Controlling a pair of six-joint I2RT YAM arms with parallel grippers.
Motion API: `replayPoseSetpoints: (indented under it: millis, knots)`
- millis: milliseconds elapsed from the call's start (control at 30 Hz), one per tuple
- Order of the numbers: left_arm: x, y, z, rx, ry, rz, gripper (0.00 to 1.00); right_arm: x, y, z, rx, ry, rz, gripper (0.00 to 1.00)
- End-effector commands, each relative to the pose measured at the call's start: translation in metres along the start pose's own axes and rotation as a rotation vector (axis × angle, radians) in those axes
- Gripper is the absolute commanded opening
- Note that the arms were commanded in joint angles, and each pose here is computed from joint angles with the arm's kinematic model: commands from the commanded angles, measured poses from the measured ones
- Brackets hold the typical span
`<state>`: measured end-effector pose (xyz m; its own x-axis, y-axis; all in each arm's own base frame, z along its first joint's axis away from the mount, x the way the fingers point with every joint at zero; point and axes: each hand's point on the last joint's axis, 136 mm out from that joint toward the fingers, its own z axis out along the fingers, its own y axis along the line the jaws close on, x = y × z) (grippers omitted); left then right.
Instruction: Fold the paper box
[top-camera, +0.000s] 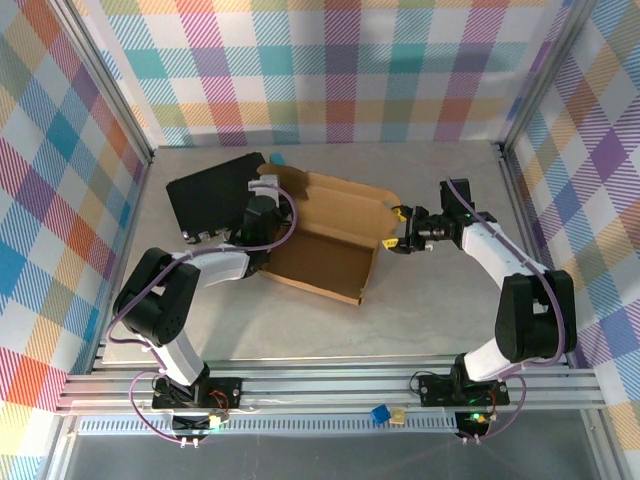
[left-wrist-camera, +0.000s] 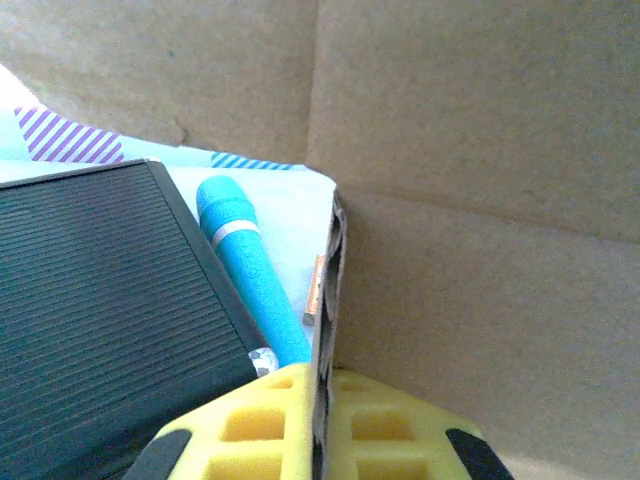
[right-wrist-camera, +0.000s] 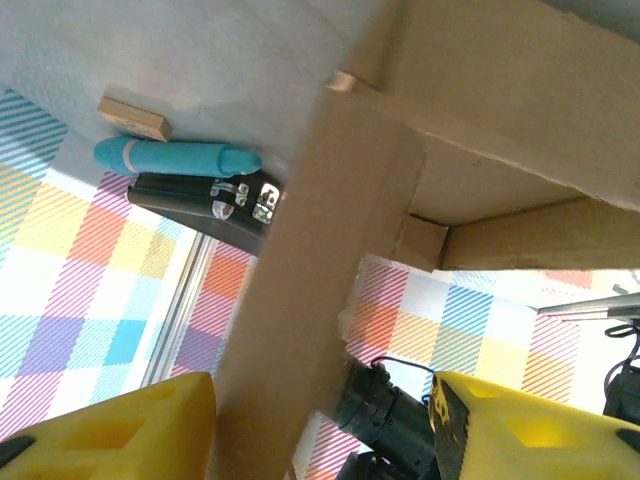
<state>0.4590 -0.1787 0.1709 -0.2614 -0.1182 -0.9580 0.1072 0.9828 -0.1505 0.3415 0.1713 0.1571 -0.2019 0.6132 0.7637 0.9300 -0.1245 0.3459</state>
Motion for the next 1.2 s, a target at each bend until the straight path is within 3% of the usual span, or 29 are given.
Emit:
replayPoseSetpoints:
  millis: [0, 267, 500, 700, 967, 1100, 1167]
  knots:
    - [-0.008, -0.004, -0.011, 0.027, -0.047, -0.063, 0.0, 0.003, -0.017, -0.004, 0.044, 0.01, 0.097, 0.58]
    - [-0.003, 0.002, -0.024, 0.036, -0.069, -0.09, 0.0, 0.006, 0.0, 0.002, 0.031, 0.045, 0.042, 0.53]
    - [-0.006, 0.008, -0.032, 0.009, -0.095, -0.124, 0.0, 0.0, -0.015, -0.017, 0.036, -0.039, 0.028, 0.56]
    - [-0.015, 0.002, -0.04, -0.018, -0.125, -0.086, 0.0, -0.014, -0.002, -0.035, -0.003, -0.071, -0.058, 0.57]
    - [-0.014, -0.004, -0.043, -0.065, -0.132, -0.016, 0.0, -0.006, 0.03, -0.044, 0.011, -0.091, -0.175, 0.48]
    - [-0.009, -0.005, -0.044, -0.074, -0.134, -0.015, 0.0, -0.005, 0.028, -0.066, 0.052, -0.207, -0.324, 0.48]
    - [-0.008, -0.005, -0.044, -0.078, -0.14, -0.017, 0.0, -0.009, 0.038, -0.086, 0.031, -0.324, -0.502, 0.49]
